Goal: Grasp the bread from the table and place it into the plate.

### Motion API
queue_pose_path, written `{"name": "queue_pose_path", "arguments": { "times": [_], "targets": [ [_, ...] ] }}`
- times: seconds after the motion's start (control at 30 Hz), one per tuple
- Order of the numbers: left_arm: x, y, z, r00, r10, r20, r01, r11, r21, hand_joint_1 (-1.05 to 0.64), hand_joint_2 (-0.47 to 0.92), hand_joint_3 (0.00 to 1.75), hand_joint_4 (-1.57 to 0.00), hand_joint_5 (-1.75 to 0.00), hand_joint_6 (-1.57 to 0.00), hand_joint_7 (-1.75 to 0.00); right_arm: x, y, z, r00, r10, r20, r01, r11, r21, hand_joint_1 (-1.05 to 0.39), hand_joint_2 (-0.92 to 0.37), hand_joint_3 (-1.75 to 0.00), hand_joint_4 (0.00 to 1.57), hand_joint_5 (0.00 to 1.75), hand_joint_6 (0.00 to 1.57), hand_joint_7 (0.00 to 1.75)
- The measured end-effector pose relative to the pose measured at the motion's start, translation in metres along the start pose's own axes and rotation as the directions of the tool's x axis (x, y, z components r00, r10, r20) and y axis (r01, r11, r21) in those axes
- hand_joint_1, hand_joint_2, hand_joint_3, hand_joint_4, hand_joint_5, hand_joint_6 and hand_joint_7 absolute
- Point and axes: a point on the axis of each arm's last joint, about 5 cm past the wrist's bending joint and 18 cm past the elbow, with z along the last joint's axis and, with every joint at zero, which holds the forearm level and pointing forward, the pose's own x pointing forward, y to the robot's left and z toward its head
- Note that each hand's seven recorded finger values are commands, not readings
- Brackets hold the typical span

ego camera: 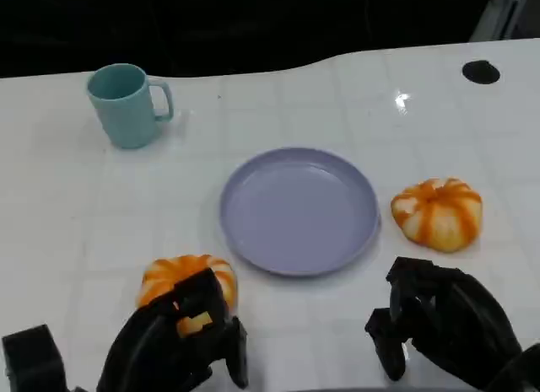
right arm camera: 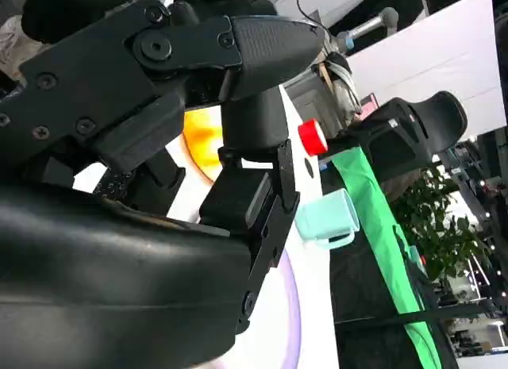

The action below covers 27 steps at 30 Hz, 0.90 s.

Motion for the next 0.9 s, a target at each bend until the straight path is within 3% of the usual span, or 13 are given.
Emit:
{"name": "queue_pose_path", "arguments": {
  "times": [0.03, 0.1, 0.13, 0.17, 0.23, 0.33, 0.53, 0.7, 0.9],
  "targets": [
    [0.001, -0.001, 0.001, 1.000, 0.000, 0.020, 0.000, 1.000, 0.004, -0.59, 0.92, 0.25, -0.55, -1.69, -0.54, -1.24, 0.000, 0.0001, 0.000, 1.000, 0.001, 0.001, -0.001, 1.000, -0.001, -0.95, -0.65, -0.54, 1.22, 1.56, 1.06, 1.39],
    [0.001, -0.001, 0.004, 0.996, -0.005, 0.084, 0.002, 0.999, 0.038, -0.61, 0.92, 0.26, -0.53, -1.63, -0.56, -1.10, 0.000, 0.0002, 0.000, 1.000, 0.001, 0.002, -0.001, 1.000, -0.001, -0.95, -0.65, -0.54, 1.22, 1.56, 1.06, 1.40],
    [0.002, -0.001, 0.005, 0.994, -0.011, 0.110, 0.004, 0.998, 0.061, -0.66, 0.92, 0.25, -0.51, -1.49, -0.54, -0.92, 0.000, 0.0002, 0.000, 1.000, 0.001, 0.002, -0.001, 1.000, 0.000, -0.96, -0.65, -0.53, 1.22, 1.56, 1.05, 1.40],
    [0.002, -0.001, 0.007, 0.992, -0.015, 0.128, 0.003, 0.995, 0.096, -0.68, 0.92, 0.25, -0.50, -1.44, -0.53, -0.85, 0.000, 0.0002, 0.000, 1.000, 0.001, 0.001, -0.001, 1.000, 0.000, -0.96, -0.65, -0.53, 1.22, 1.56, 1.05, 1.40],
    [0.001, -0.001, 0.011, 0.988, -0.026, 0.149, -0.002, 0.983, 0.182, -0.74, 0.92, 0.28, -0.45, -1.20, -0.52, -0.47, 0.000, 0.0003, 0.001, 1.000, 0.002, 0.002, -0.002, 1.000, -0.001, -0.95, -0.65, -0.54, 1.22, 1.55, 1.05, 1.40],
    [0.001, 0.000, 0.019, 0.989, -0.046, 0.140, -0.006, 0.937, 0.349, -0.74, 0.92, 0.24, -0.37, -1.01, -0.46, -0.22, 0.000, 0.0006, 0.001, 1.000, 0.003, 0.003, -0.003, 1.000, -0.001, -0.95, -0.65, -0.54, 1.22, 1.55, 1.05, 1.40],
    [0.001, 0.003, 0.037, 0.990, -0.076, 0.121, 0.001, 0.852, 0.523, -0.65, 0.92, 0.08, -0.25, -0.88, -0.39, -0.09, 0.000, 0.0015, 0.001, 1.000, 0.006, -0.004, -0.006, 1.000, 0.009, -0.94, -0.64, -0.54, 1.22, 1.54, 1.05, 1.40],
    [0.001, -0.004, 0.063, 0.995, -0.063, 0.082, -0.031, 0.573, 0.819, -0.65, 0.92, 0.08, -0.12, -0.85, -0.31, -0.03, -0.003, 0.0037, 0.002, 1.000, 0.007, -0.005, -0.007, 1.000, 0.003, -0.92, -0.64, -0.60, 1.21, 1.56, 1.04, 1.40],
    [-0.004, -0.013, 0.077, 0.999, -0.023, 0.042, -0.035, 0.256, 0.966, -0.69, 0.92, 0.05, -0.18, -0.67, -0.32, -0.01, -0.005, 0.0044, 0.002, 1.000, 0.006, -0.006, -0.006, 1.000, 0.001, -0.91, -0.63, -0.62, 1.20, 1.56, 1.03, 1.39]
  ]
}}
